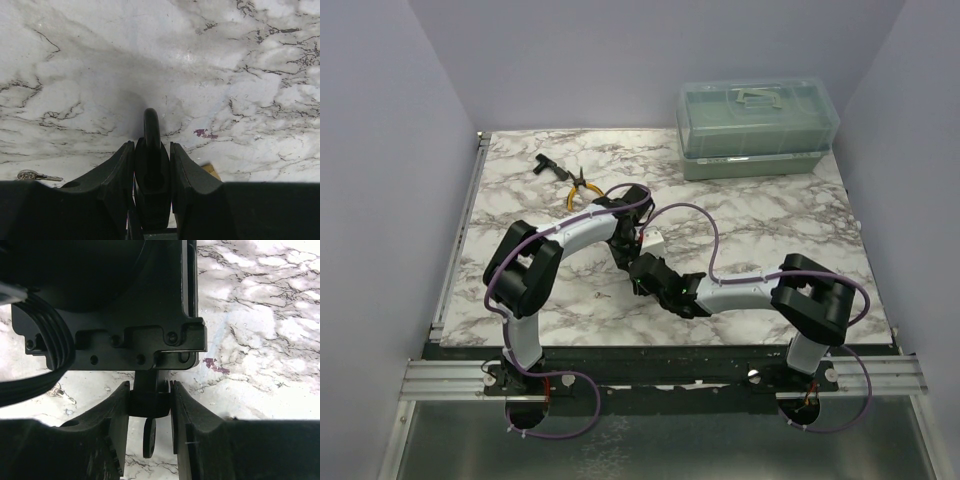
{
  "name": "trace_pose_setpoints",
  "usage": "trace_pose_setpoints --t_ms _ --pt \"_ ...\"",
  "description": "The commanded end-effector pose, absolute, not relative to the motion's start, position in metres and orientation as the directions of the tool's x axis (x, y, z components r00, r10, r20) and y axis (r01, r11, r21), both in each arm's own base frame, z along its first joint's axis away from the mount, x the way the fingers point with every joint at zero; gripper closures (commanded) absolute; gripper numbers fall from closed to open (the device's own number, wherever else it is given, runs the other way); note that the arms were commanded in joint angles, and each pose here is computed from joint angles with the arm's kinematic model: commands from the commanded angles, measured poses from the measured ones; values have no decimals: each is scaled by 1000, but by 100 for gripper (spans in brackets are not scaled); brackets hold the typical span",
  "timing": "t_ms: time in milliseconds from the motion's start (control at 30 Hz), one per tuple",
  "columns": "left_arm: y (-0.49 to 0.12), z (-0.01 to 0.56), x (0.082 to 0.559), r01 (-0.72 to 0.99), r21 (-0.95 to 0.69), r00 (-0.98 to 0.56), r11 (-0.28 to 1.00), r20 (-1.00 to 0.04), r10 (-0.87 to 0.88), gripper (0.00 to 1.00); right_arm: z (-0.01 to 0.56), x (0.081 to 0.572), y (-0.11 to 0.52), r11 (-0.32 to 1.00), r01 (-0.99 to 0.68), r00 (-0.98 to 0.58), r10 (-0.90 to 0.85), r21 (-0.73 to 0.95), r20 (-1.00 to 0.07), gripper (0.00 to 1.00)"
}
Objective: Unlock with the key
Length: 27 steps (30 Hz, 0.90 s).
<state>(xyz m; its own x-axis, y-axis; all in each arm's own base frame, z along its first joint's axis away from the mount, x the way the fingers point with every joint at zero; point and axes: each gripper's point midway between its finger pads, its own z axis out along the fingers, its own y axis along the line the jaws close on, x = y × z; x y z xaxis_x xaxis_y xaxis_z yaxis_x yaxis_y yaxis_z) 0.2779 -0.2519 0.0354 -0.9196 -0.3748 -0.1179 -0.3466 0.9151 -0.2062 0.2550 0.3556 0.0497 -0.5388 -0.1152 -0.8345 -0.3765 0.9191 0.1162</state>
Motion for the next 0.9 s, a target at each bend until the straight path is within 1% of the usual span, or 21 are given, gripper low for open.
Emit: trace_pose_setpoints --t_ms 0,33,167,233,267,300,400,500,600,733,800,867 --pt "-250 66 279 -363 -236 -895 901 -180 -407 84 39 259 335 948 -315 -545 -136 52 -828 99" --pt "-248 72 280 -365 -246 -888 898 -197 -415 81 41 259 334 948 -313 -541 -131 54 -831 100" --pt "-240 98 276 -391 -275 -861 878 -228 -455 52 51 259 330 949 -308 -527 -113 66 -842 100" --pt "-234 112 274 -401 -291 -844 869 -250 -474 14 57 259 328 950 -306 -517 -104 70 -850 99" --pt "-232 118 273 -400 -303 -839 865 -258 -478 5 59 260 327 950 -303 -510 -99 71 -854 99" --pt "-229 123 272 -401 -314 -833 860 -265 -486 2 63 261 326 951 -302 -504 -94 73 -859 99" --pt "-222 142 275 -397 -348 -803 849 -316 -505 1 73 263 326 948 -308 -480 -85 77 -873 100" --pt "-212 167 280 -347 -364 -776 864 -406 -482 1 86 265 328 946 -314 -455 -71 85 -888 100" --pt "-193 192 289 -308 -368 -710 878 -525 -469 7 104 266 333 936 -331 -432 -42 116 -901 100" --pt "-179 221 292 -128 -368 -634 921 -684 -361 7 130 265 339 915 -363 -402 17 176 -916 99" --pt "-175 232 286 -54 -400 -608 915 -714 -348 2 144 264 342 899 -383 -389 50 211 -920 100" --pt "-178 247 278 51 -464 -597 884 -724 -346 1 158 261 343 882 -402 -378 85 246 -922 100"
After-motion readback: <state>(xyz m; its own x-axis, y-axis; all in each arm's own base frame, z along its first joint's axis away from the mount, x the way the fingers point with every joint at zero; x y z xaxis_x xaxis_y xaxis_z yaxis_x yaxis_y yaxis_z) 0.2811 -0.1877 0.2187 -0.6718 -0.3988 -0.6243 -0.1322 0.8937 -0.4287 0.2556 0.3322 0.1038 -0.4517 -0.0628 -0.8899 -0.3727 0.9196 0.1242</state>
